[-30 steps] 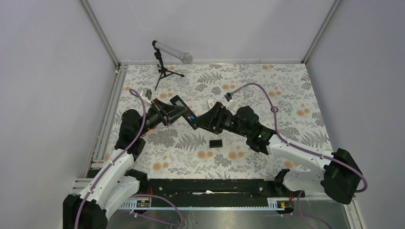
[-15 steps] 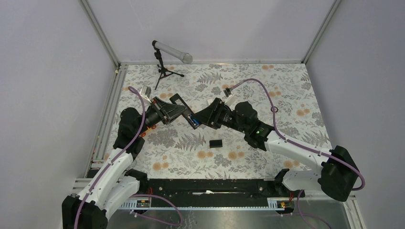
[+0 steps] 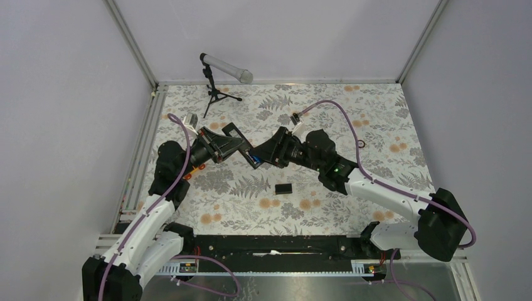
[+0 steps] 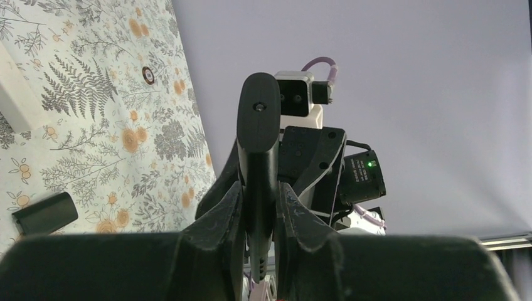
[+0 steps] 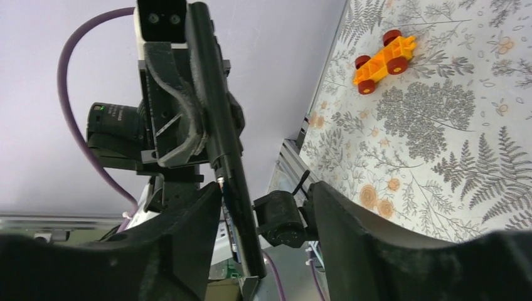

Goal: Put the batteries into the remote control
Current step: Load the battery into the remote control, then pick up the battery cover at the center of the board.

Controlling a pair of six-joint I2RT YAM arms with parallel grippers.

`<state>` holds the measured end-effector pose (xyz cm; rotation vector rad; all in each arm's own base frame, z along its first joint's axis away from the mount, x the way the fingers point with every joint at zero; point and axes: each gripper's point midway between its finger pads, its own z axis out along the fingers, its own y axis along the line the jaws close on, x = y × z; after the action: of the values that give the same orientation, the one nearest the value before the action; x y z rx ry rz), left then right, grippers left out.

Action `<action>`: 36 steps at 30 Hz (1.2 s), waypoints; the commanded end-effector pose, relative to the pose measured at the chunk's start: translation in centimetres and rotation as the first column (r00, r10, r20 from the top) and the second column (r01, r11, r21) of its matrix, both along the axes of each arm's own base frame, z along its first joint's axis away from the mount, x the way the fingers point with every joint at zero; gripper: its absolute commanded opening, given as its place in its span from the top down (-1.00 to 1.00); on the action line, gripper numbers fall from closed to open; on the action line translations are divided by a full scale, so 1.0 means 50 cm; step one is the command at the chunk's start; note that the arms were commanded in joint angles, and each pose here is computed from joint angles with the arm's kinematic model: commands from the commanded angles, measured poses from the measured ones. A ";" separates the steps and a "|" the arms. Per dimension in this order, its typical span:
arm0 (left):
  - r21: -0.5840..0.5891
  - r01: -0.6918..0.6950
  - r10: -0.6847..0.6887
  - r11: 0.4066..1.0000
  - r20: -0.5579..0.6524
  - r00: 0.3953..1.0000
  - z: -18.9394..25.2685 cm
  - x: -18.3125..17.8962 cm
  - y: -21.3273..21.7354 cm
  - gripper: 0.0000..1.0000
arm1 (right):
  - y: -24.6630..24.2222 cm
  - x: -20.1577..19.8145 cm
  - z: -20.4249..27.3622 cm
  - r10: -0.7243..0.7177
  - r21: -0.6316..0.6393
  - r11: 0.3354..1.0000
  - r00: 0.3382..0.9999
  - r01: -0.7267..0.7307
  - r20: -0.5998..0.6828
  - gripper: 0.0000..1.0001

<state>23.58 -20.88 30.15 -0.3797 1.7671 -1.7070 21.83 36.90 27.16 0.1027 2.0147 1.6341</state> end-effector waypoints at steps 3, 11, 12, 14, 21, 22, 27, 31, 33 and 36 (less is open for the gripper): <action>0.048 -0.035 0.030 0.998 0.106 0.994 0.034 -0.003 0.018 1.00 | -0.034 0.022 0.035 -0.052 -0.016 0.998 0.991 0.054 0.125 -0.53; 0.271 -0.189 0.185 0.944 0.041 0.982 -0.069 0.033 0.102 1.00 | -0.124 0.020 0.015 0.155 -0.382 0.923 0.868 0.044 0.473 -0.78; 0.307 -0.217 0.218 0.926 0.031 0.975 -0.084 0.039 0.121 1.00 | -0.133 0.009 -0.012 0.250 -0.473 0.881 0.842 0.006 0.477 -0.78; 0.372 -0.261 0.271 0.891 0.024 0.962 -0.102 0.044 0.151 1.00 | -0.156 -0.003 -0.072 0.441 -0.643 0.764 0.765 -0.047 0.469 -0.78; 0.506 -0.332 0.390 0.796 -0.010 0.921 -0.143 0.049 0.220 1.00 | -0.219 -0.018 -0.225 0.700 -0.877 0.456 0.669 -0.149 0.250 -0.74; 0.509 -0.346 0.409 0.788 -0.012 0.912 -0.145 0.052 0.231 1.00 | -0.220 -0.021 -0.241 0.718 -0.888 0.433 0.655 -0.156 0.235 -0.74; 0.505 -0.354 0.417 0.787 -0.014 0.909 -0.147 0.054 0.245 1.00 | -0.227 -0.034 -0.328 0.826 -0.956 0.246 0.550 -0.158 0.122 -0.77; 0.486 -0.343 0.391 0.804 0.003 0.920 -0.139 0.059 0.250 1.00 | -0.229 -0.028 -0.386 0.874 -0.987 0.087 0.486 -0.136 0.010 -0.75; 0.476 -0.328 0.375 0.816 -0.004 0.927 -0.141 0.061 0.252 1.00 | -0.223 -0.024 -0.410 0.884 -0.989 0.042 0.466 -0.142 -0.029 -0.74; 0.459 -0.309 0.362 0.833 -0.029 0.932 -0.153 0.067 0.256 1.00 | -0.225 -0.011 -0.441 0.891 -0.991 -0.030 0.446 -0.133 -0.086 -0.74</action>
<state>26.20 -7.77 20.35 -0.6579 2.0256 -0.9386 19.49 25.99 5.77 -1.6988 2.1657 0.3313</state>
